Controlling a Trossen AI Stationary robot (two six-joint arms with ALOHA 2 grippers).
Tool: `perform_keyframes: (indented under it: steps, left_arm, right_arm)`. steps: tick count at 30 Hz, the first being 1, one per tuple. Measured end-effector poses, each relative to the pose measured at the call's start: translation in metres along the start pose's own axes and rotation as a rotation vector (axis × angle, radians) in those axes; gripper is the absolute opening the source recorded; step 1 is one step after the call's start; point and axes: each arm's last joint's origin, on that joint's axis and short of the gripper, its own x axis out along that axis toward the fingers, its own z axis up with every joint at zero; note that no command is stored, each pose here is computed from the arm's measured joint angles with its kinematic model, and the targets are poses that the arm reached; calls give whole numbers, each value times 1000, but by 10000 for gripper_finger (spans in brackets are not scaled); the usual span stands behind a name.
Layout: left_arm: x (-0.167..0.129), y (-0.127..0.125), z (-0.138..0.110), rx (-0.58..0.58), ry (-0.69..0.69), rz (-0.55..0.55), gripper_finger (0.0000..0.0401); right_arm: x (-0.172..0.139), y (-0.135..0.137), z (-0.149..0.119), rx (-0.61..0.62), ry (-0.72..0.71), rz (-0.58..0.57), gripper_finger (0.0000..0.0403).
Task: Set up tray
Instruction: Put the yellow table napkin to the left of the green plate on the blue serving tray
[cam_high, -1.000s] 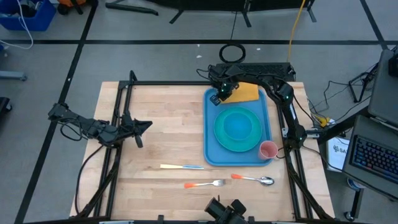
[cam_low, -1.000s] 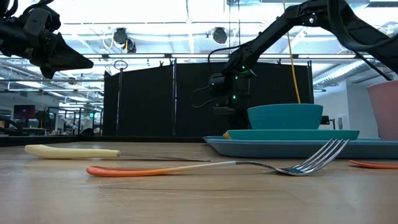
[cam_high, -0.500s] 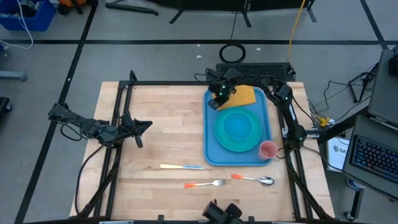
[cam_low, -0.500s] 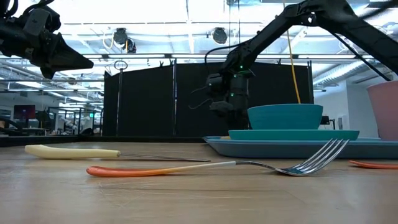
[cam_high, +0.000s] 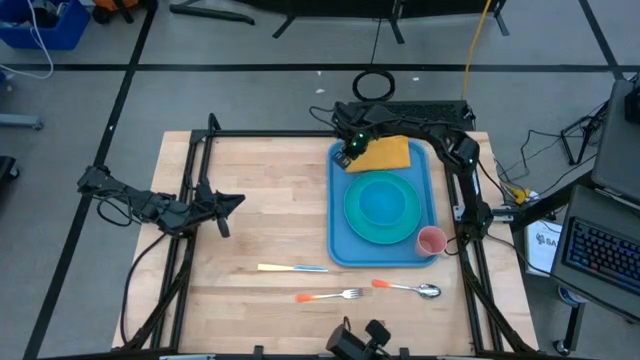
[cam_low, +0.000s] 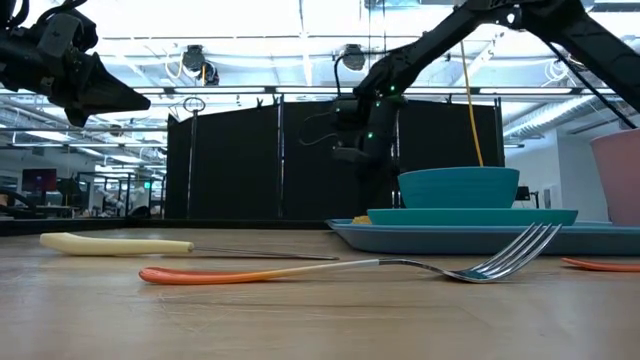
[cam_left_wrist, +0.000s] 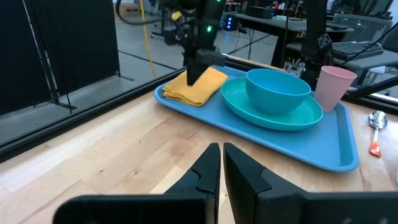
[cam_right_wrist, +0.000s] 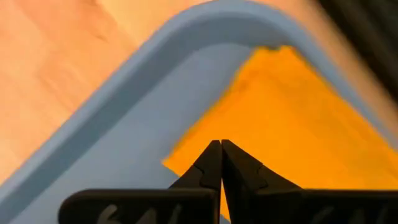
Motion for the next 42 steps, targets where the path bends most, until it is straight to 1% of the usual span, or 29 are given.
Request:
perform_keyframes:
  steps: [6,9,14,16,21,31,35,42]
  left_arm:
    - [0,0,0,0,0,0,24]
    - [0,0,0,0,0,0,24]
    - [0,0,0,0,0,0,24]
    - [0,0,0,0,0,0,24]
    - [0,0,0,0,0,0,24]
    - [0,0,0,0,0,0,24]
    - [0,0,0,0,0,0,24]
    - [0,0,0,0,0,0,24]
  right_arm:
    - [-17,-11,-7,28,30,-150,0]
    - [-21,-18,-9,47,43,-172,0]
    - [-19,-31,-11,110,65,-187,0]
    - [-17,-36,-15,140,94,-195,0]
    - [-8,-46,-25,167,147,-290,0]
    - [-6,-51,-36,204,213,-428,0]
    - [-7,-55,-40,230,248,-440,0]
    - [-9,-68,-42,278,266,-443,0]
